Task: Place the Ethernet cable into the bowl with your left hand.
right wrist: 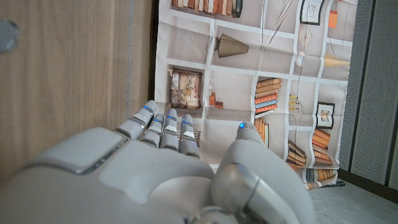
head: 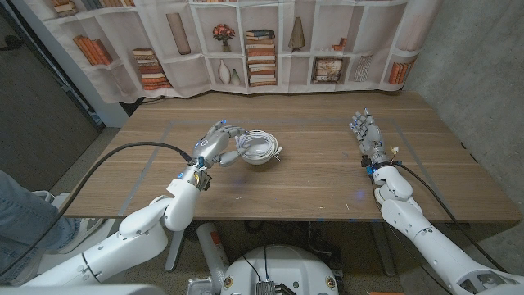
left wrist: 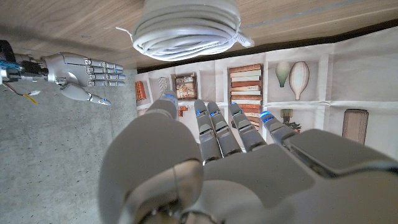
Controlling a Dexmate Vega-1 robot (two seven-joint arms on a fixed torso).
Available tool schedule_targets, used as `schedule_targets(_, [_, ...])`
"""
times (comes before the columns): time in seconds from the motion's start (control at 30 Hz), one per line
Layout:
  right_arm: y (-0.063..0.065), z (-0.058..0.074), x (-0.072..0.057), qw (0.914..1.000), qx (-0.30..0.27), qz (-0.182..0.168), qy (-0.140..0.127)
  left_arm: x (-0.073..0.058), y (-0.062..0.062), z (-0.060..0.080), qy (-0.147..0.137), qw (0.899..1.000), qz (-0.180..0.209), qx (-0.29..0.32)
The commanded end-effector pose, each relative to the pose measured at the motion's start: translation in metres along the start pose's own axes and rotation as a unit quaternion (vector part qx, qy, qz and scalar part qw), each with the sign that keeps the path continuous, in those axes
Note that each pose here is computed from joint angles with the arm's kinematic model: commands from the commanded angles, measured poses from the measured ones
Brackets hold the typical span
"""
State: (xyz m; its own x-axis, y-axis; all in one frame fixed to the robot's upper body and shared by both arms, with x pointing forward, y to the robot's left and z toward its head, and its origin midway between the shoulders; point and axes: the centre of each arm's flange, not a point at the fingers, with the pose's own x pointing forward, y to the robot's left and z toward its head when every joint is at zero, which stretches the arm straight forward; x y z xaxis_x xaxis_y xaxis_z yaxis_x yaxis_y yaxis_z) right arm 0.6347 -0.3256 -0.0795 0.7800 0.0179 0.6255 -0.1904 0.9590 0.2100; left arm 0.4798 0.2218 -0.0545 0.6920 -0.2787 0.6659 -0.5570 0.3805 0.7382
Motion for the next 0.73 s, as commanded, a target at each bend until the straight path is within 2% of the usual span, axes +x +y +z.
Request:
schedule_targets(0.03, [-0.0006,0.0024,-0.0006,1.0,-0.001,0.0,-0.001,0.0002,0.0076,-0.0067,0.012,0.999,0.031,-0.03])
schedule_targets(0.33, [-0.0027,0.0032,-0.0023,1.0,-0.001,-0.002,-0.001,0.0028,0.0151,-0.0111,0.016,0.998,0.041,-0.049])
schedule_targets(0.73, [-0.0034,0.0048,-0.0048,1.0,-0.002,-0.004,-0.003,0.008,0.013,-0.0105,0.014,0.998,0.031,-0.052])
